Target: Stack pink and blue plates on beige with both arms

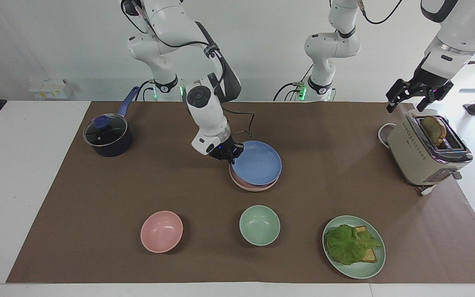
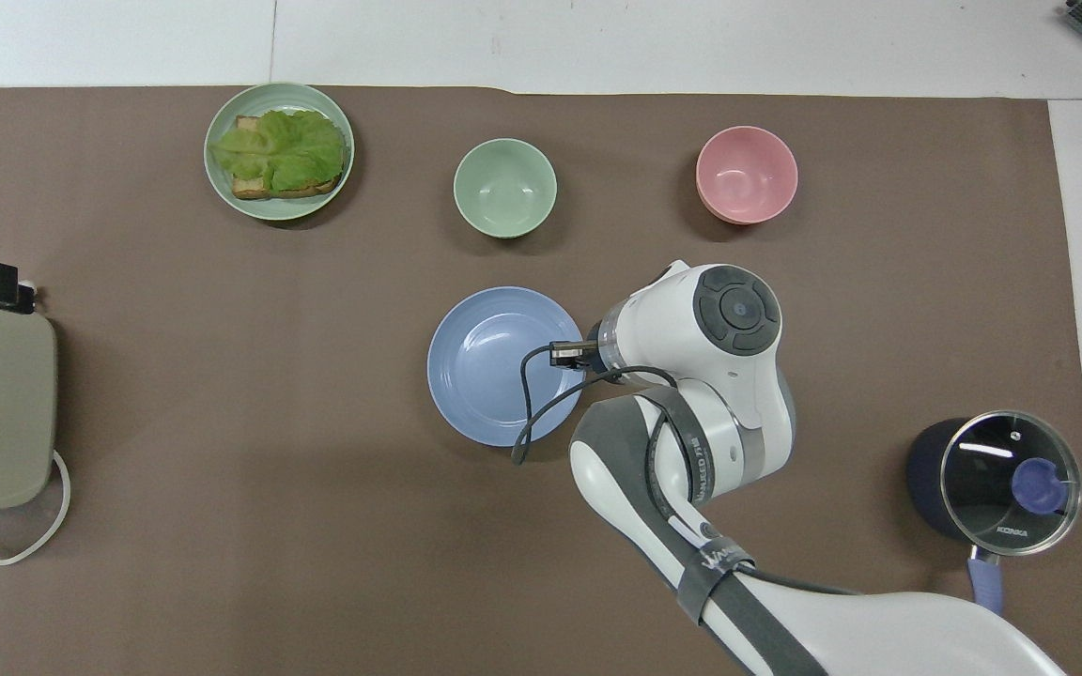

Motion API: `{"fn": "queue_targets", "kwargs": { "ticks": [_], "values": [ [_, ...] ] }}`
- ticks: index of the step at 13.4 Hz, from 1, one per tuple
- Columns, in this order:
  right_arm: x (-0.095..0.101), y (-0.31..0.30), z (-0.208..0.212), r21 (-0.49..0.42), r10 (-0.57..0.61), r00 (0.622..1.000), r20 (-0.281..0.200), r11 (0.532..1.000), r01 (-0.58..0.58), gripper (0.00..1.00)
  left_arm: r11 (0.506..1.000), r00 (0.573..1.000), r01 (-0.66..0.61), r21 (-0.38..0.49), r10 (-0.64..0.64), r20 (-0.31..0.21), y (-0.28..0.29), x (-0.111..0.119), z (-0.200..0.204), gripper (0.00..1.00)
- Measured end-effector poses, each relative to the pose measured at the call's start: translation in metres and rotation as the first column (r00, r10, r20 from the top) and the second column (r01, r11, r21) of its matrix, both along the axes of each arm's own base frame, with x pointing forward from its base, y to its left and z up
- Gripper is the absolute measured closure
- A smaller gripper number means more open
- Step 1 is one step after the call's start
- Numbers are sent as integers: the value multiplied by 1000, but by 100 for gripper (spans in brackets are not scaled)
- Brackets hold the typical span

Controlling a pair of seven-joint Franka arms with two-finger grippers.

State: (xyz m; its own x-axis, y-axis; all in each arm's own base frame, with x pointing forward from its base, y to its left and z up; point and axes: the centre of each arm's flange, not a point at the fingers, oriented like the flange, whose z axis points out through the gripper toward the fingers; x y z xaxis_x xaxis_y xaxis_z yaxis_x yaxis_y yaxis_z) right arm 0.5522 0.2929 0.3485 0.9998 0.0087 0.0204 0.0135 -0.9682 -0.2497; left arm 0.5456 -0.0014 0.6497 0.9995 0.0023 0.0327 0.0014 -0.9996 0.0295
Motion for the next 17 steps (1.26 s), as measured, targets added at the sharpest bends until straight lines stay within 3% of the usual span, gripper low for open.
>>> {"fn": "queue_targets", "kwargs": {
  "ticks": [6, 11, 14, 15, 17],
  "values": [
    [5, -7, -10, -5, 39, 999, 13, 999, -39, 95, 1000, 1000, 0, 0, 0, 0, 0, 0, 0, 0],
    [7, -6, -10, -3, 38, 999, 21, 999, -38, 43, 1000, 1000, 0, 0, 0, 0, 0, 0, 0, 0],
    [18, -22, 10, -4, 17, 999, 50, 1000, -16, 7, 1000, 1000, 0, 0, 0, 0, 0, 0, 0, 0],
    [23, -36, 22, -26, 21, 998, 57, 999, -20, 0, 1000, 1000, 0, 0, 0, 0, 0, 0, 0, 0],
    [29, -73, 52, -105, 42, 997, 72, 994, -34, 0, 1000, 1000, 0, 0, 0, 0, 0, 0, 0, 0]
  ]
}}
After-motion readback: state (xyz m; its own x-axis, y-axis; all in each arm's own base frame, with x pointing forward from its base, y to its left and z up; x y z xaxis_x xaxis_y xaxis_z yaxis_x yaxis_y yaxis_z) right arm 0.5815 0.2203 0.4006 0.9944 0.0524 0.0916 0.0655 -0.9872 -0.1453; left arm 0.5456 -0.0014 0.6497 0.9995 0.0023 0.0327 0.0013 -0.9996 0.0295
